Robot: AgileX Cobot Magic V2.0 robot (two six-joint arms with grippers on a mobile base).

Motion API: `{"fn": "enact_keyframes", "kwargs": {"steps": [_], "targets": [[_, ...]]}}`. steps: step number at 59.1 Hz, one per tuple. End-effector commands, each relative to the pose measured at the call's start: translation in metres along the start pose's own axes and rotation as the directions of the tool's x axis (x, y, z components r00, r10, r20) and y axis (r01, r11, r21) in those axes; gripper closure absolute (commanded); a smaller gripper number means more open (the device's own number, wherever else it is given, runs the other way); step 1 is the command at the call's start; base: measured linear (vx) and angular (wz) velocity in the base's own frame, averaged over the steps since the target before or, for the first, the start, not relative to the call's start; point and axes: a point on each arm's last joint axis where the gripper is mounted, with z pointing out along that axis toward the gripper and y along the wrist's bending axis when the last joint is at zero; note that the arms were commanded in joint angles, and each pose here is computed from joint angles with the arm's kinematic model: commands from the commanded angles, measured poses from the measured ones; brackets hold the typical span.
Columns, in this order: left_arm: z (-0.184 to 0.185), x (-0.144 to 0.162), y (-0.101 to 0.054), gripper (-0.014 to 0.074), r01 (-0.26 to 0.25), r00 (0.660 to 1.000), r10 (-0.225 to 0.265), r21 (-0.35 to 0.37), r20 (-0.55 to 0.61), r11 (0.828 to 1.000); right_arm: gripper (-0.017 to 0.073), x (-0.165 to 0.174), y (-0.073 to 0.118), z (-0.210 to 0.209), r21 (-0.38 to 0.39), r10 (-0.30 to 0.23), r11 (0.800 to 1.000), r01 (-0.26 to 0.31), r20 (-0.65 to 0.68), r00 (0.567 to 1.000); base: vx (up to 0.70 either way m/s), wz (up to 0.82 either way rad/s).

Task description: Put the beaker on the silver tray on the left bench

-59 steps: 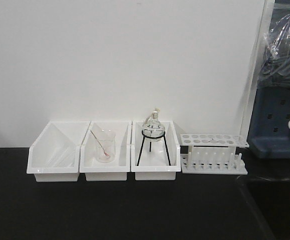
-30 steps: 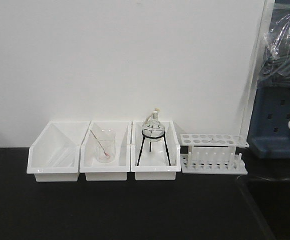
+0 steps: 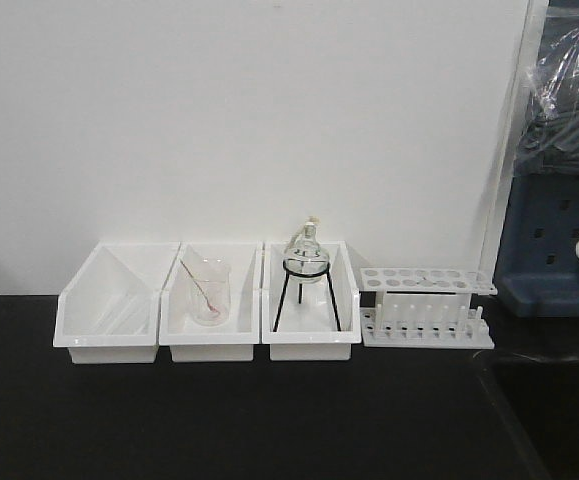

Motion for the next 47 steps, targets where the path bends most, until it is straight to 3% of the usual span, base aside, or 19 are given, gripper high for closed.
{"fn": "enact_keyframes", "kwargs": {"steps": [1, 12, 47], "targets": [[0.002, -0.002, -0.001, 0.0592, 0.000, 0.997, -0.001, 0.006, 0.071, 1.000, 0.0571, 0.001, -0.003, -0.007, 0.042, -0.005, 0.999, -0.001, 0.146, 0.989, 0.00, 0.00], [0.002, -0.002, -0.001, 0.0592, 0.000, 0.997, -0.001, 0.006, 0.071, 1.000, 0.0571, 0.021, -0.008, -0.004, 0.087, -0.078, 0.994, 0.072, 0.057, 0.995, 0.00, 0.00], [0.002, -0.002, -0.001, 0.0592, 0.000, 0.997, -0.001, 0.006, 0.071, 1.000, 0.0571, 0.021, -0.008, -0.004, 0.087, -0.078, 0.994, 0.072, 0.063, 0.995, 0.00, 0.00]]}}
